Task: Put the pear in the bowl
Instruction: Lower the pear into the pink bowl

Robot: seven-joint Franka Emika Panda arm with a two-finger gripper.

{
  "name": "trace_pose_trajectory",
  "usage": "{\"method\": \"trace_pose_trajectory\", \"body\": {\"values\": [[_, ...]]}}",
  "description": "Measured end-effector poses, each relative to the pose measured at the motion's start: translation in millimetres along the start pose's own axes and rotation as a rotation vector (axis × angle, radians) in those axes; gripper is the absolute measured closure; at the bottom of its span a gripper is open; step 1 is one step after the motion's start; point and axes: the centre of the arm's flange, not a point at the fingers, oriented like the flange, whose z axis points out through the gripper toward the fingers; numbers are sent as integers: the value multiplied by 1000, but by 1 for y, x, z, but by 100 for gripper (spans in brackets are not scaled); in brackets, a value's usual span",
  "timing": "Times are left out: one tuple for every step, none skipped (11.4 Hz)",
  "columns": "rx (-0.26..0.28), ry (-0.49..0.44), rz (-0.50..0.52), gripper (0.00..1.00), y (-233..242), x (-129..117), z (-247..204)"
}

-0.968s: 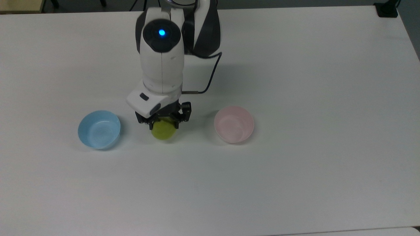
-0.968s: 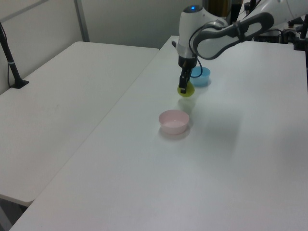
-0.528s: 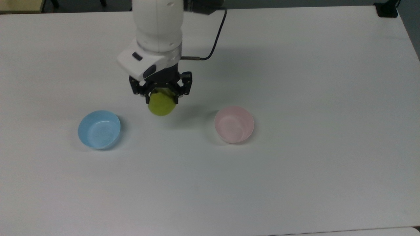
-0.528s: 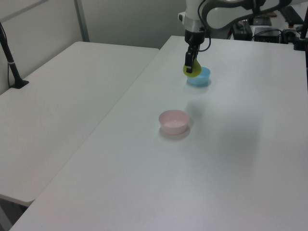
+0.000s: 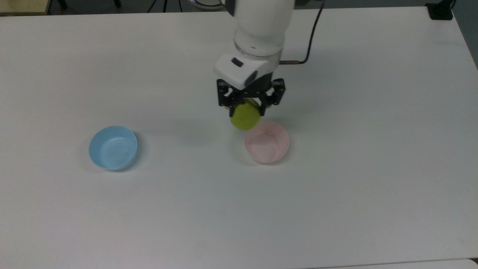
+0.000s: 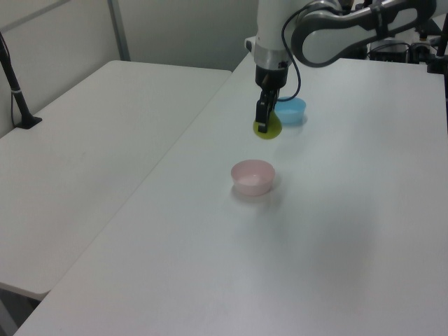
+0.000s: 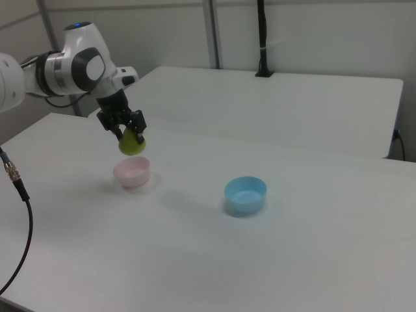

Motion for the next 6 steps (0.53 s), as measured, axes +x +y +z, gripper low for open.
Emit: {"method": "trace_pose_trajectory", "body": {"values": [[7,21,5,27,-15,2,7],[13,37,10,27,-26,5,16],[18,49,6,27,-33,7,28],[21,52,-1,27,-39,9,41],[22,46,-10,27,-47,9,58],[23,44,-15,27,-51,10,69]]}}
